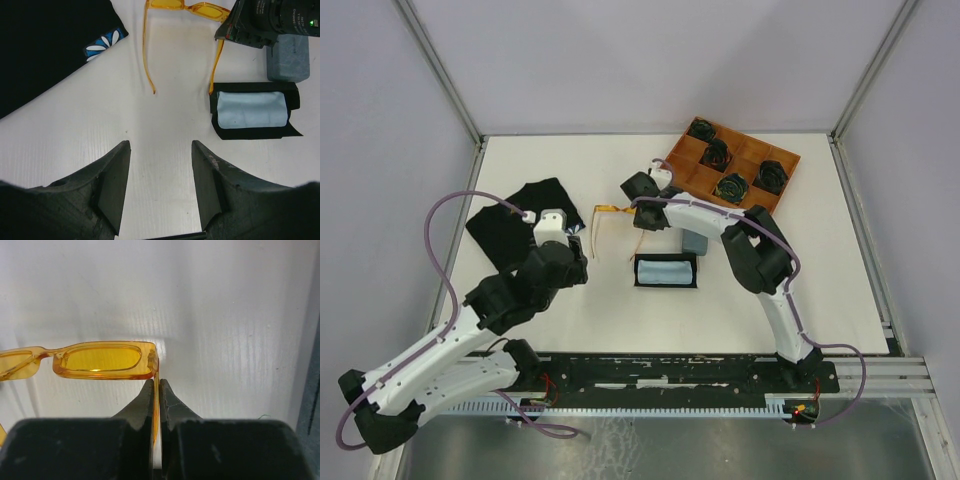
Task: Organize the sunglasses
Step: Pick up the sunglasses from the center of the board, then fold the sunglasses.
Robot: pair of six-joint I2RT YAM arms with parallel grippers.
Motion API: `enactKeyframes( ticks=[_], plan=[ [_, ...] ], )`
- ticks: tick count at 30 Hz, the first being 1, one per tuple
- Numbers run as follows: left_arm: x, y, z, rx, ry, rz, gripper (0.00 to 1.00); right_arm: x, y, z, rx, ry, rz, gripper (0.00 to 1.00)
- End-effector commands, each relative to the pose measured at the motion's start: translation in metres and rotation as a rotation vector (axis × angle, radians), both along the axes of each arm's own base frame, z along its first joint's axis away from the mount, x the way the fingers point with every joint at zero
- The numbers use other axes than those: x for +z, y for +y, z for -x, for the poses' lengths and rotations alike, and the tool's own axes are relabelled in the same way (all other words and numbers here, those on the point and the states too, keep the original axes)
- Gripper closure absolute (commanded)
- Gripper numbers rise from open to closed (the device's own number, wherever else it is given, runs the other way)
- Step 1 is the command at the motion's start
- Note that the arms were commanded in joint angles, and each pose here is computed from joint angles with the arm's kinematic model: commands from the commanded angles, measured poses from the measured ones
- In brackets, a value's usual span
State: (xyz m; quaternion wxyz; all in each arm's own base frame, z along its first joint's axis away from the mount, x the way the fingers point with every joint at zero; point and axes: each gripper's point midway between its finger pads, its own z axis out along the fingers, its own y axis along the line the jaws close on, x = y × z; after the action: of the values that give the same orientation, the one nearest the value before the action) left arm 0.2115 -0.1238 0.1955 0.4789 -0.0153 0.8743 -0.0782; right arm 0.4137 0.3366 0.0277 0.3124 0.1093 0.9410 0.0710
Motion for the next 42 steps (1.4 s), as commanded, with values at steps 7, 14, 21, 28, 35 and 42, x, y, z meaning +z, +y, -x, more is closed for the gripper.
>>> enactKeyframes(
  ticks=[7,14,21,28,35,42],
  plan=[
    [0.041,0.019,0.002,0.050,-0.156,0.107,0.41,0.141,-0.014,-0.005,0.211,-0.239,0.040,1.00],
    [0.047,0.016,0.001,0.027,-0.174,0.115,0.41,0.182,-0.058,0.042,0.327,-0.286,0.101,1.00],
    [0.059,-0.015,-0.005,-0.139,-0.160,0.058,0.42,0.176,-0.110,0.099,0.446,-0.137,0.253,1.00],
    [0.044,-0.056,-0.009,-0.295,-0.076,0.042,0.45,0.169,-0.149,0.137,0.461,-0.083,0.315,1.00],
    [0.037,-0.087,-0.002,-0.289,-0.047,0.232,0.46,0.172,-0.165,0.143,0.301,-0.061,0.302,0.99],
    [0.047,-0.119,-0.005,-0.223,-0.087,0.328,0.45,0.179,-0.160,0.139,0.207,-0.089,0.229,0.99]
  ],
)
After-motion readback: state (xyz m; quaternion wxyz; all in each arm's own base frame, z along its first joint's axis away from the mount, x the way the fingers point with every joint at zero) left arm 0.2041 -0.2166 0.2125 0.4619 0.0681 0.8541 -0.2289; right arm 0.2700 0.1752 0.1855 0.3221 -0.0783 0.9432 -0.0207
